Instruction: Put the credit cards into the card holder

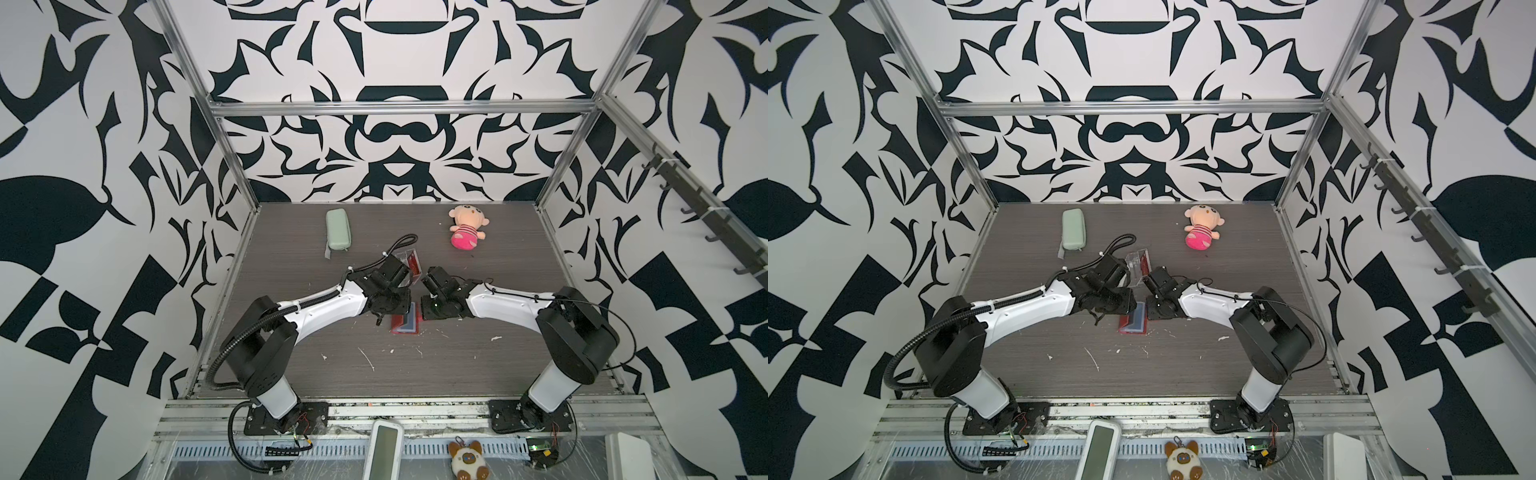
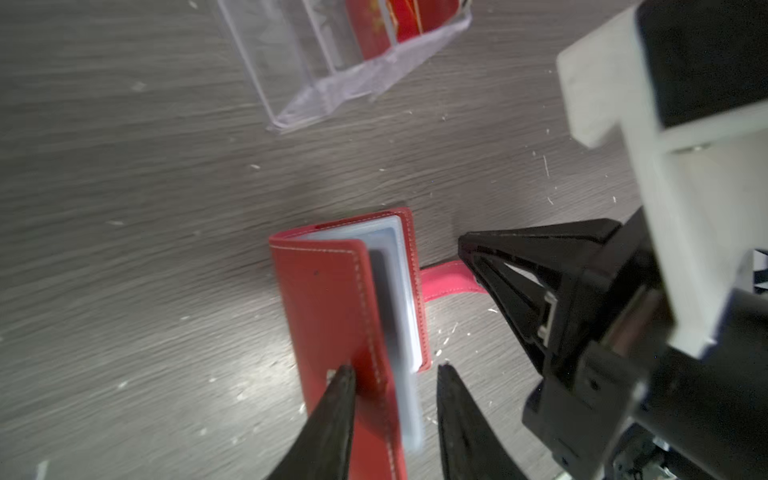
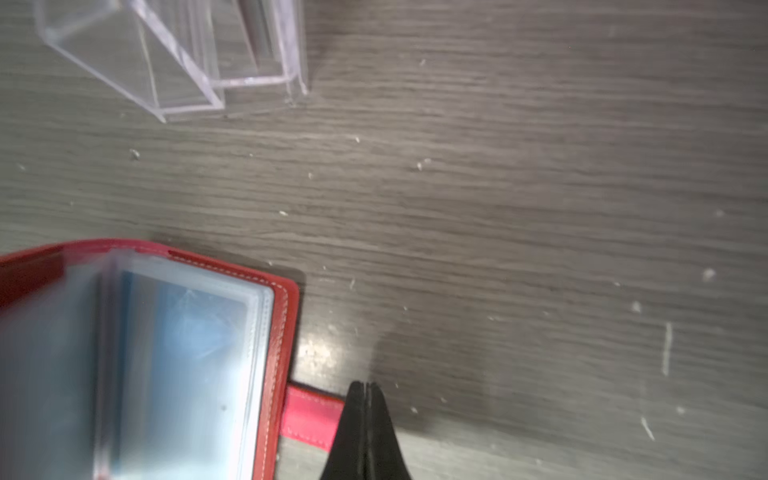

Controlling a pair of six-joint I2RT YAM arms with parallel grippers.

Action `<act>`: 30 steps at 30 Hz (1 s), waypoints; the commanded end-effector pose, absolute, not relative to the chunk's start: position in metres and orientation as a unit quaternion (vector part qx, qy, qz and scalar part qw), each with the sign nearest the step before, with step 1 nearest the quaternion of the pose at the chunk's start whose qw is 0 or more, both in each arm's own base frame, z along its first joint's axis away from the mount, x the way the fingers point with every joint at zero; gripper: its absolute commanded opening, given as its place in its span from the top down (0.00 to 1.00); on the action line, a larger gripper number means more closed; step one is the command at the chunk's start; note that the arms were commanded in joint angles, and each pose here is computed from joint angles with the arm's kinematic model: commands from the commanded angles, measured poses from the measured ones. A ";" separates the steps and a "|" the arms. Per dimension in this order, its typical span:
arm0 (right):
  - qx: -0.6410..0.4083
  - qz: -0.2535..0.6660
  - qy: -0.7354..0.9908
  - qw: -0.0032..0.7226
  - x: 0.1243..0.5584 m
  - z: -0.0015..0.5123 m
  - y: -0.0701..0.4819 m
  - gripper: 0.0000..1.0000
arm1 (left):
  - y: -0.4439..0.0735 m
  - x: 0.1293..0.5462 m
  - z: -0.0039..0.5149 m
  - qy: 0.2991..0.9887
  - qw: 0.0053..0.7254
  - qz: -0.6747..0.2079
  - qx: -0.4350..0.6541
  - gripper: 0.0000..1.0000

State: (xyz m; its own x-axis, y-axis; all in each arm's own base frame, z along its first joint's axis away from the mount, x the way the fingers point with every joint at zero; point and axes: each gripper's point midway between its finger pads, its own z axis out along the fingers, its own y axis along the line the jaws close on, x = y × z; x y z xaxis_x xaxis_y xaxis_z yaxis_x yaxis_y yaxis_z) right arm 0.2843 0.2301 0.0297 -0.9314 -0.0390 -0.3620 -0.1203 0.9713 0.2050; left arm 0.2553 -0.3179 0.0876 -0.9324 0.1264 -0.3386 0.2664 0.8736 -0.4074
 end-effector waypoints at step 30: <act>-0.006 0.301 0.936 0.183 0.292 0.052 0.280 1.00 | -0.317 0.256 0.025 0.972 0.112 -0.199 0.060 0.88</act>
